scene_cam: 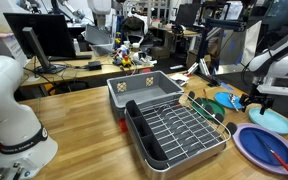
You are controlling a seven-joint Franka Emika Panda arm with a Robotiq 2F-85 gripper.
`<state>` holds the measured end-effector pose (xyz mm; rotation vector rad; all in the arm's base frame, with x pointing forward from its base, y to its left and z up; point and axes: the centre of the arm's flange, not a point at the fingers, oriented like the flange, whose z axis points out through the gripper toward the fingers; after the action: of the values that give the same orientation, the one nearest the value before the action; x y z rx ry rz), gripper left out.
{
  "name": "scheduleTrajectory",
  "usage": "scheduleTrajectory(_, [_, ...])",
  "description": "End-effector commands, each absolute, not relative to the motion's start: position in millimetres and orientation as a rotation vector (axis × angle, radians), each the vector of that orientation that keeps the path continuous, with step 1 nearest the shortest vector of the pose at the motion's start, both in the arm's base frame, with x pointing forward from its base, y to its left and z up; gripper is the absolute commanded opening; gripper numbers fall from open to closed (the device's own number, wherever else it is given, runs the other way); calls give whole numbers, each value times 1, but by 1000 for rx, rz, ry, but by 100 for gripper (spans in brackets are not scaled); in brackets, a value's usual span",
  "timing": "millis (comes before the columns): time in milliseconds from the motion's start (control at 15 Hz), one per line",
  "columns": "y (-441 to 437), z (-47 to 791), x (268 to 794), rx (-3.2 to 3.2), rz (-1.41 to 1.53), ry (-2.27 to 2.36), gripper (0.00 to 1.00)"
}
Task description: Put the light blue plate on the dish drainer
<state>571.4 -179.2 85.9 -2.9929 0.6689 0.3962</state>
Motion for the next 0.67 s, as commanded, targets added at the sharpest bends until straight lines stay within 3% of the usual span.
scheduleTrajectory(0, [-181,80,579,-2994,399,682,100])
scheduleTrajectory(600, [-182,57,583,-3035,440,714,100])
